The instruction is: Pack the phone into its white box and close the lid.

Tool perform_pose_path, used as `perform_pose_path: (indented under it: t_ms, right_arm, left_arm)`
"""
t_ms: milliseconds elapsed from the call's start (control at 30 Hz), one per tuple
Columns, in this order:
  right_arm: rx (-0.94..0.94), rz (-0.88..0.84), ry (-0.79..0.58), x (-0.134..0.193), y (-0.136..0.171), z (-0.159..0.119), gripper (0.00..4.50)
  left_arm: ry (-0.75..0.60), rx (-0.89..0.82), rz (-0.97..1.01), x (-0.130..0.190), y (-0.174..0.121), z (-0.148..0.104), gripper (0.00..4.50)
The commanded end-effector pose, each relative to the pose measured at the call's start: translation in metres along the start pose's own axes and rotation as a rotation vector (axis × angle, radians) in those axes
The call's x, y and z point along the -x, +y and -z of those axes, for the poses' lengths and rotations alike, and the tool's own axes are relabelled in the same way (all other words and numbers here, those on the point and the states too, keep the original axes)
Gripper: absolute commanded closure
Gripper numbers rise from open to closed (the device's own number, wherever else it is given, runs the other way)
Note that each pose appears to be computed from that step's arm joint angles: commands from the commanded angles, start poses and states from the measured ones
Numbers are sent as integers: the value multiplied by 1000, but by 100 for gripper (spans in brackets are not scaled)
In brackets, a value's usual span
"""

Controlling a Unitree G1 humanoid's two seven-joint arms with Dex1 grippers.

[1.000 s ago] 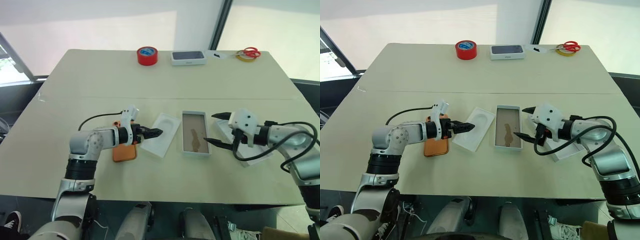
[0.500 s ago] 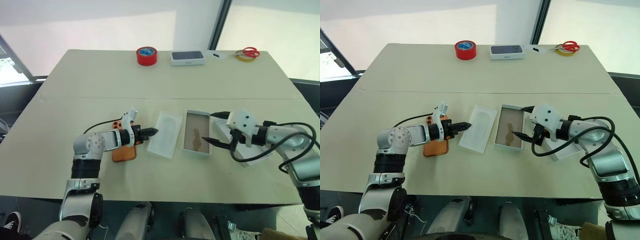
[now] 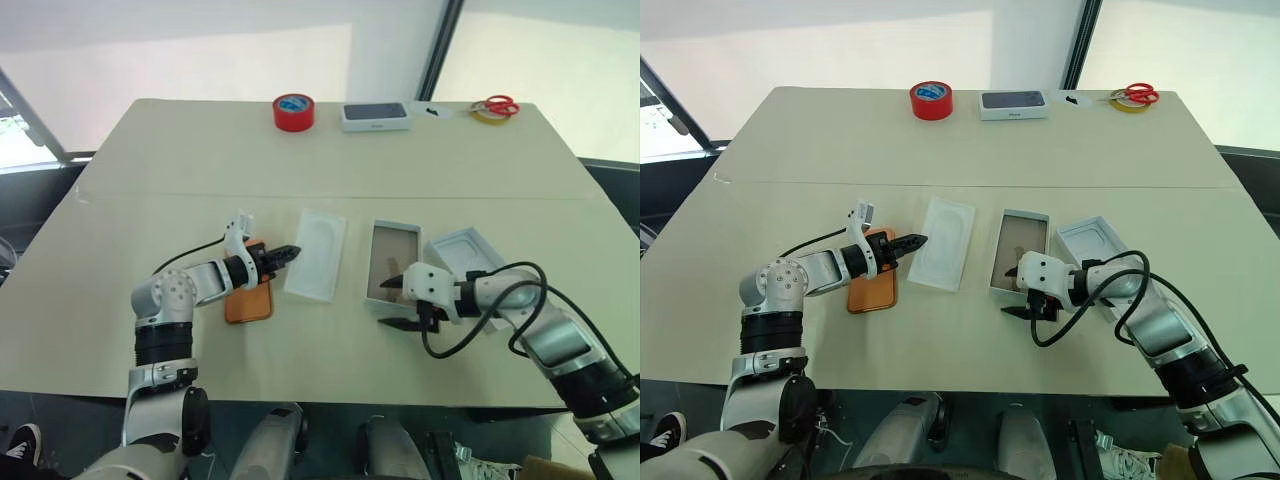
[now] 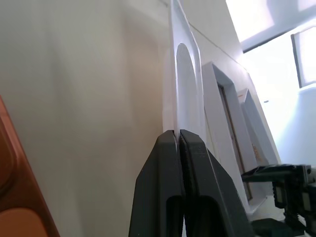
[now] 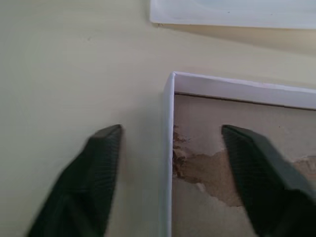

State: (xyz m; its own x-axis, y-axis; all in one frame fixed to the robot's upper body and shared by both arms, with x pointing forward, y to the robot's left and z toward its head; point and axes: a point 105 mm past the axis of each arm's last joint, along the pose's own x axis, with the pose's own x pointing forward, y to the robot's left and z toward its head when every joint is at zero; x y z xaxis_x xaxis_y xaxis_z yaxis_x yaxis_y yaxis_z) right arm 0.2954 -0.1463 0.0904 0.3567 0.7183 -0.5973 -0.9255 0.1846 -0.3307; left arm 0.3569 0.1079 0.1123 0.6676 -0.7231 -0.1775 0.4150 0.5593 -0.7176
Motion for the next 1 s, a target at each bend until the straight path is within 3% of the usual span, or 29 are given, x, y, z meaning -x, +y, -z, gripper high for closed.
perform_pose_path:
  t_ms: [33,100,367,533,633,800,1000]
  right_arm:
    - [-18,-1,-5,-2,-2,-1,342]
    - [-19,-7,-23,-5,-1,-5,442]
    - [34,55,-78,-42,-10,-27,448]
    - [24,23,-132,-60,-2,-43,448]
    - [-11,-25,-181,-55,4,-50,351]
    - [24,34,-160,-40,-3,-45,107]
    - [-82,161,-209,12,-24,-34,107]
  left_arm:
    - [-90,-27,59,4,-18,-19,450]
    - [-107,-14,72,5,-21,-22,450]
    - [-178,65,119,3,-32,-35,450]
    - [-182,54,115,-8,-37,-23,450]
    - [-176,51,117,-11,-39,-17,450]
    - [-180,44,108,-13,-39,-15,450]
    - [-154,36,130,-19,-40,-12,450]
